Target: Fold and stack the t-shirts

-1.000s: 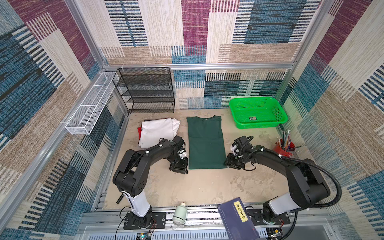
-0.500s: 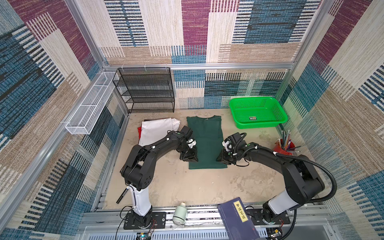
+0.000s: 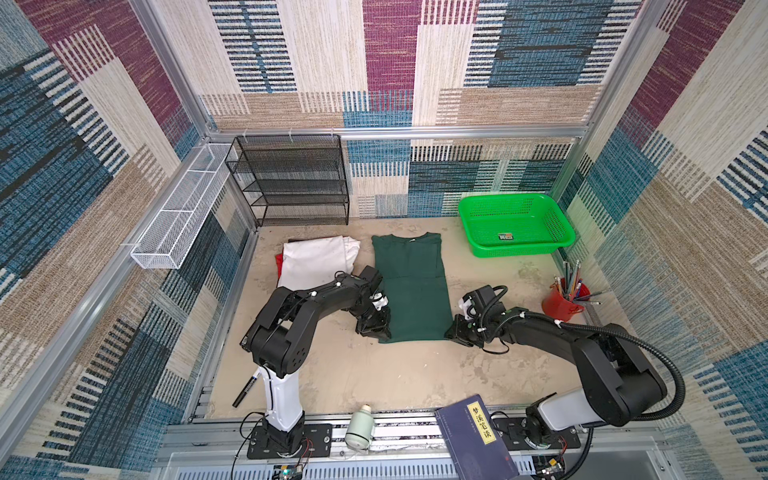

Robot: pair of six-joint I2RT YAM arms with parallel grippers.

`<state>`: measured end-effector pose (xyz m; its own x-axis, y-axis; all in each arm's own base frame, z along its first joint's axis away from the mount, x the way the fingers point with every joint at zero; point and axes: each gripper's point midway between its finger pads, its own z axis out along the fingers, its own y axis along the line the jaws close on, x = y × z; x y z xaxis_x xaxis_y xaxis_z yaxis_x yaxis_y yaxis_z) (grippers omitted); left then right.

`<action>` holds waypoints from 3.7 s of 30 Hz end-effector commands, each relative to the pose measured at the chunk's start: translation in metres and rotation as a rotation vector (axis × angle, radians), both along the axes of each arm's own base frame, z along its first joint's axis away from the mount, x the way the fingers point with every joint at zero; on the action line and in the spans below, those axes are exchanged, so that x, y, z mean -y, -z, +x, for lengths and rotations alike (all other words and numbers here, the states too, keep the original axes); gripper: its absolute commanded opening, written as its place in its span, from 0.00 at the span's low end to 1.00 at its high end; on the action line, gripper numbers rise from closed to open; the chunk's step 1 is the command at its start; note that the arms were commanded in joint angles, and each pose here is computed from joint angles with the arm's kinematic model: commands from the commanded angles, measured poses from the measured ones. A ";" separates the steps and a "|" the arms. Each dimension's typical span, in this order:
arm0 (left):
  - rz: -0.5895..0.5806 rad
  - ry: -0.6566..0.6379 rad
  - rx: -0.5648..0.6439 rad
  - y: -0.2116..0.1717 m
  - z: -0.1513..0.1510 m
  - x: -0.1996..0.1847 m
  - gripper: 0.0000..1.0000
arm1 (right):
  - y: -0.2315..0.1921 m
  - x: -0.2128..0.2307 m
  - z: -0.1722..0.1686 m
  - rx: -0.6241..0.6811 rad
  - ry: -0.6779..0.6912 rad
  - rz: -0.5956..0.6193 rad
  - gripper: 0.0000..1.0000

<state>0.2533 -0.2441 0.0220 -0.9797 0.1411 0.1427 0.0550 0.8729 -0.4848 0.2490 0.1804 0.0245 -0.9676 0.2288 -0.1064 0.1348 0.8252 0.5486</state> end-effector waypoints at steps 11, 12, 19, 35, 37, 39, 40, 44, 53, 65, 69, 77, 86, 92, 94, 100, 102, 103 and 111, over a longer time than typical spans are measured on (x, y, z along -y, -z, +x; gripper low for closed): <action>0.125 0.062 0.093 -0.032 -0.020 -0.036 0.17 | -0.057 0.007 -0.037 -0.005 0.065 0.085 0.22; 0.095 0.062 0.107 -0.041 -0.016 -0.028 0.17 | -0.065 0.000 -0.031 0.013 0.057 0.112 0.22; -0.049 0.112 0.075 -0.060 -0.010 0.037 0.17 | -0.068 -0.069 0.001 0.048 -0.080 0.126 0.23; 0.073 0.238 -0.054 -0.010 -0.039 0.045 0.16 | 0.017 -0.040 -0.038 -0.155 -0.028 -0.086 0.22; 0.101 0.222 -0.050 -0.003 -0.038 0.039 0.17 | 0.022 -0.034 -0.042 -0.167 -0.017 -0.108 0.22; 0.128 0.202 -0.046 0.002 -0.037 0.032 0.16 | 0.027 -0.027 -0.046 -0.183 -0.013 -0.139 0.22; 0.137 0.192 -0.044 0.003 -0.037 0.028 0.17 | 0.030 -0.024 -0.049 -0.191 -0.015 -0.153 0.22; 0.134 0.125 -0.021 0.001 -0.033 0.012 0.17 | 0.028 -0.014 -0.048 -0.176 -0.008 -0.196 0.22; 0.044 0.021 0.059 -0.026 -0.025 -0.018 0.16 | 0.001 -0.015 -0.027 -0.074 -0.038 -0.235 0.23; 0.013 -0.024 -0.004 -0.001 -0.026 -0.008 0.15 | -0.024 -0.069 -0.021 -0.052 -0.137 -0.028 0.25; 0.094 -0.019 -0.032 0.010 -0.036 -0.024 0.15 | -0.005 -0.062 -0.043 -0.110 -0.135 -0.028 0.25; 0.171 0.024 -0.028 0.008 -0.054 -0.048 0.15 | 0.006 -0.030 -0.075 -0.158 -0.092 -0.084 0.26; 0.118 0.022 0.084 -0.028 -0.052 -0.050 0.29 | -0.023 -0.009 -0.082 -0.112 -0.029 -0.111 0.39; 0.047 -0.009 0.052 -0.025 -0.068 -0.045 0.48 | -0.013 -0.002 -0.090 -0.117 0.002 -0.096 0.49; 0.021 -0.034 0.053 -0.024 -0.069 -0.043 0.49 | -0.010 -0.001 -0.090 -0.115 0.008 -0.086 0.53; -0.010 -0.089 0.009 -0.009 -0.074 -0.038 0.43 | 0.001 0.000 -0.085 -0.130 0.030 -0.076 0.53; -0.011 -0.097 0.000 -0.005 -0.075 -0.037 0.42 | 0.002 0.000 -0.082 -0.128 0.039 -0.078 0.52; -0.008 -0.100 -0.004 -0.003 -0.075 -0.038 0.41 | 0.002 0.000 -0.081 -0.127 0.041 -0.076 0.51; 0.010 -0.098 -0.055 0.008 -0.085 -0.041 0.36 | 0.014 0.009 -0.080 -0.167 0.062 -0.130 0.44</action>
